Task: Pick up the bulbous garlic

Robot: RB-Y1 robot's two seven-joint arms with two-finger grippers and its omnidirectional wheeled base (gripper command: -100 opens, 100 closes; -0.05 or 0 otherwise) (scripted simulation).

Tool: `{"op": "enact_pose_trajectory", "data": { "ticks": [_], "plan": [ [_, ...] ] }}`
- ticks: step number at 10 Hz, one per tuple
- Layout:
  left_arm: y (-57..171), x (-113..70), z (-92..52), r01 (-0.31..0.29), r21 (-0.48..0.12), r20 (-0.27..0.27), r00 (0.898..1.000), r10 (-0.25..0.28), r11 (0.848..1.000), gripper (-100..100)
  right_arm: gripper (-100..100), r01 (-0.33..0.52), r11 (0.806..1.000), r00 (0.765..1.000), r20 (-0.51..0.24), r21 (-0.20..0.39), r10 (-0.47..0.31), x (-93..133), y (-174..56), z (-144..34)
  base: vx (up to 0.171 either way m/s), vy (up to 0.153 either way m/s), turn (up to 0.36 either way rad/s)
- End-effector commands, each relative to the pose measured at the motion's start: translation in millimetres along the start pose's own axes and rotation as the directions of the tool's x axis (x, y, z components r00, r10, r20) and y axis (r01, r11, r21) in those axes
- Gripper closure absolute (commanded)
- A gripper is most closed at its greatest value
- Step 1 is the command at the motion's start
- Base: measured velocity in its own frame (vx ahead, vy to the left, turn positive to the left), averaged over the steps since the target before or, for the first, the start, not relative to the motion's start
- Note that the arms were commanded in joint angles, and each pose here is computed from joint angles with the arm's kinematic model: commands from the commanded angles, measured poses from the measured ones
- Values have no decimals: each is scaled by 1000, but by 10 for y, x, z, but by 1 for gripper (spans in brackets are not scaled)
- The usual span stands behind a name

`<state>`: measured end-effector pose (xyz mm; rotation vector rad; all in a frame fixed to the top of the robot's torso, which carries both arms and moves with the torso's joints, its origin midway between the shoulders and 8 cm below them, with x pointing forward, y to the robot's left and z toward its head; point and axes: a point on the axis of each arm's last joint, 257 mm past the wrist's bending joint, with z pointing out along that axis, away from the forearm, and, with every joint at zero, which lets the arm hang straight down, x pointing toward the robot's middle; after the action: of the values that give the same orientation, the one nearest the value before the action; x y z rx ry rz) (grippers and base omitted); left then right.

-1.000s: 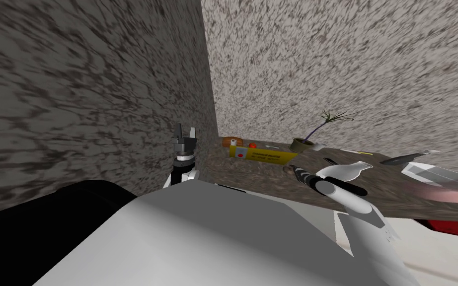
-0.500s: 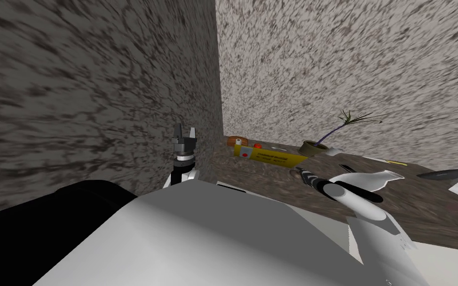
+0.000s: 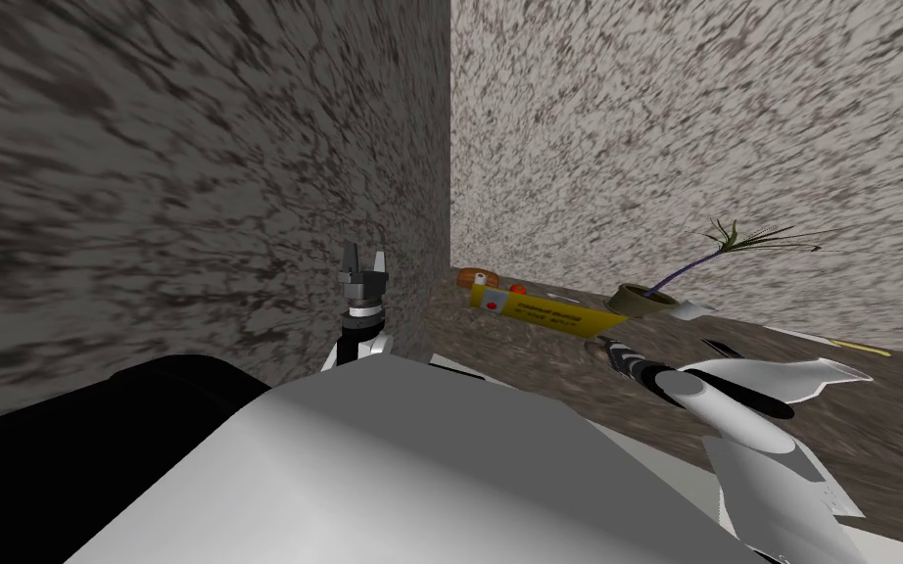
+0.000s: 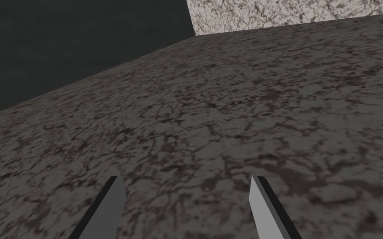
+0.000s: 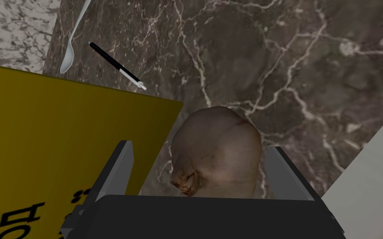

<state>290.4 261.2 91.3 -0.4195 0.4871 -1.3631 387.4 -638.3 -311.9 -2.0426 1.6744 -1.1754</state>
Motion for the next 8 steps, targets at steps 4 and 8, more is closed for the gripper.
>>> {"op": "enact_pose_trajectory", "data": {
  "ticks": [4,8],
  "plan": [
    [0,0,0,0,0,0,1000,0,1000,0,100,-13,1000,1000,-14,-11,13,102,106,-26,-19,9,58],
    [0,0,0,0,0,0,1000,0,1000,0,0,-13,1000,1000,-14,-9,13,103,94,-25,0,0,0]
  ]
}}
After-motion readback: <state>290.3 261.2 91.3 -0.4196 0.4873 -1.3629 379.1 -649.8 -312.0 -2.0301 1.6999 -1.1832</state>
